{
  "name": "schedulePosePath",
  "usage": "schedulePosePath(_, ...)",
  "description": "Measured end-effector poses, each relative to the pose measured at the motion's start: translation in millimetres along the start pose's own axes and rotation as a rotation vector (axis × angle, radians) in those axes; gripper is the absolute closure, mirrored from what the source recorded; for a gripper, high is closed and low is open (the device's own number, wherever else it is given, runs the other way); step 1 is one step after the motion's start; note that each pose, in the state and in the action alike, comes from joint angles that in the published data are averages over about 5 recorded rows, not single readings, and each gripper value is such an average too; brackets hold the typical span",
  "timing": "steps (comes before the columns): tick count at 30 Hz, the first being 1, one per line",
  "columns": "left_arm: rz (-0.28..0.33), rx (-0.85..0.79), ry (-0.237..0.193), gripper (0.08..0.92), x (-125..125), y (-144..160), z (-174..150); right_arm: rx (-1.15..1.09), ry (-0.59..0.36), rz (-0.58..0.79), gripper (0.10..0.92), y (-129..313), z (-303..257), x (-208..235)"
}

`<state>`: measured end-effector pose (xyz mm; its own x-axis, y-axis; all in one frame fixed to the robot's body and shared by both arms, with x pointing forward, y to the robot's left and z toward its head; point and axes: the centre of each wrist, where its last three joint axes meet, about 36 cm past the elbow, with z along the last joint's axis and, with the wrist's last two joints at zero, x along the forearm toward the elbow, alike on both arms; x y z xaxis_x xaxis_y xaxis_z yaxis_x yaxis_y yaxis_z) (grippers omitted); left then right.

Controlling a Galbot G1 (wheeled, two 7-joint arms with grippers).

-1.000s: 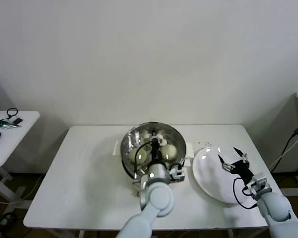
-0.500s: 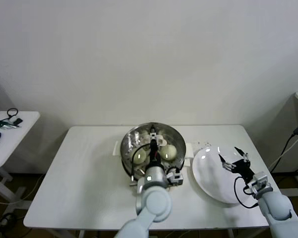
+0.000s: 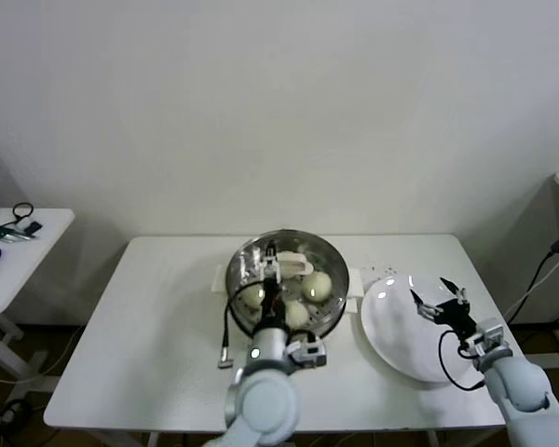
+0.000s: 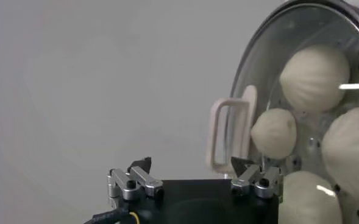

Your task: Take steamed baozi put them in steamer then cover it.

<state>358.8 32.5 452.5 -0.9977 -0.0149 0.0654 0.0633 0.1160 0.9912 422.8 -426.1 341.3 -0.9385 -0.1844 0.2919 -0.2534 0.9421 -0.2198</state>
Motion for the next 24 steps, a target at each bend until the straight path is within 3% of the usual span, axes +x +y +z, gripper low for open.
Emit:
schedulePosePath(6, -0.033, 0.063, -0.012, 0.177, 18, 12, 27, -0.020, -0.003, 0.004, 0.200, 1, -2, 3)
schedulePosePath(10, -0.070, 0.122, 0.005, 0.177, 24, 17, 52, -0.029, -0.010, 0.008, 0.200, 3, -2, 6)
schedulePosePath(13, -0.085, 0.180, 0.038, 0.177, 25, 19, 75, -0.035, -0.018, 0.012, 0.200, 5, -1, 8)
schedulePosePath(20, -0.068, 0.383, 0.161, 0.177, 27, 20, 136, -0.047, -0.045, 0.016, 0.200, 10, -1, 15)
schedulePosePath(24, -0.047, 0.552, 0.169, 0.177, 31, 17, 170, -0.055, -0.061, 0.017, 0.200, 14, -1, 19)
